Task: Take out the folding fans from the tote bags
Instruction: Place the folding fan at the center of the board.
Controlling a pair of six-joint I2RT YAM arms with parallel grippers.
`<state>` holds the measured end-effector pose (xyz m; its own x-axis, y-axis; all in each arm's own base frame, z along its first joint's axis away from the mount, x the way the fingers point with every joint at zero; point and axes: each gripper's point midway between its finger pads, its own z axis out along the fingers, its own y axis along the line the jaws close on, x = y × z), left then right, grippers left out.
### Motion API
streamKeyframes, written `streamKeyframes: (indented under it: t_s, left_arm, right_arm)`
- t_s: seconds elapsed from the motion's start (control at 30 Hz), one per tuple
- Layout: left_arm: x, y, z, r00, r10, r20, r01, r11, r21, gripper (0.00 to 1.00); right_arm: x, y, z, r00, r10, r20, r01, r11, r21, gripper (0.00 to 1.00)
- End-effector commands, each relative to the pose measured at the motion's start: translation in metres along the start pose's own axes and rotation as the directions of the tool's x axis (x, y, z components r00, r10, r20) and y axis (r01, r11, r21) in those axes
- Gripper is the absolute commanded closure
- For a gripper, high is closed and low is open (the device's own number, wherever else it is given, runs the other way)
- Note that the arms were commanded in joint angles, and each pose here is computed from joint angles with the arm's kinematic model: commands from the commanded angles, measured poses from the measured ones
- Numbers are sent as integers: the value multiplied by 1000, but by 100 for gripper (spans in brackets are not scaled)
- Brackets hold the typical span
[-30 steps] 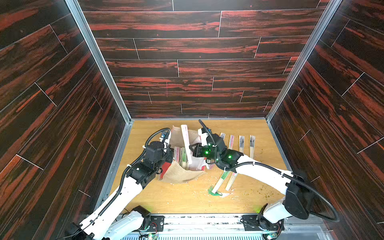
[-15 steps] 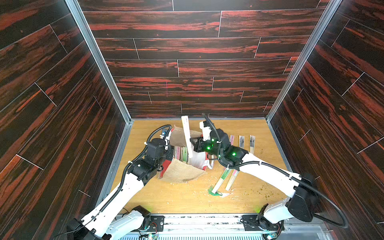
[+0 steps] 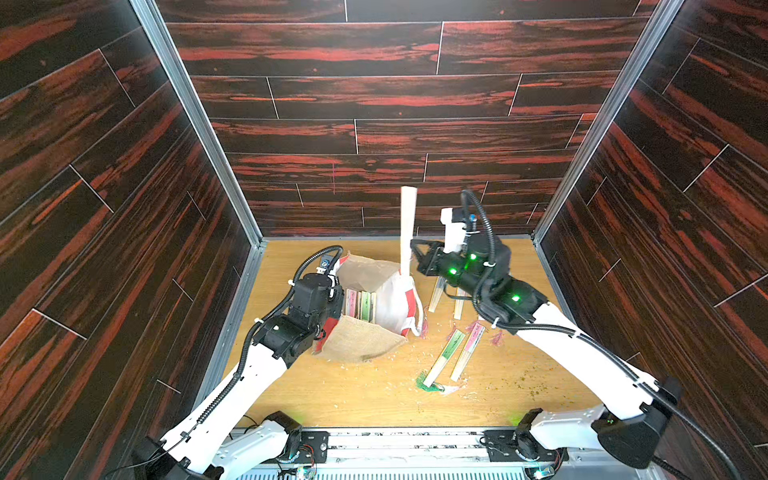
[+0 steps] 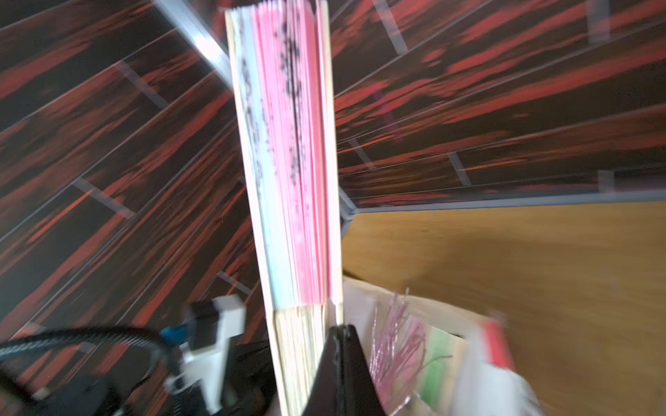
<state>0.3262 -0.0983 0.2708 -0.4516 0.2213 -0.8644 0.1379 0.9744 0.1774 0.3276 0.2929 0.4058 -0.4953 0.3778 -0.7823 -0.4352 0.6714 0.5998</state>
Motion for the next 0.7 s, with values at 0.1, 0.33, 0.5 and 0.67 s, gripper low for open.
streamKeyframes:
  t_s: [0.1,0.33,0.5,0.67]
  left_arm:
    - [-22,38,-24,997,66,44,-58,983,-171,100]
    - [-36,59,-44,993,88,81,-65,965,-254,100]
    - [-42,64,-56,991,70,118,-38,966,-257,100]
    - [-44,63,-64,987,62,149,-26,973,-229,100]
  right_arm:
    - [30,-75,-8,988,129,-80,-99,949,298,100]
    - [99,-122,11,947,231,-225,-113,892,438,100]
    - [147,-151,30,898,308,-315,-111,850,516,100]
    - [180,-178,55,866,350,-359,-79,802,592,100]
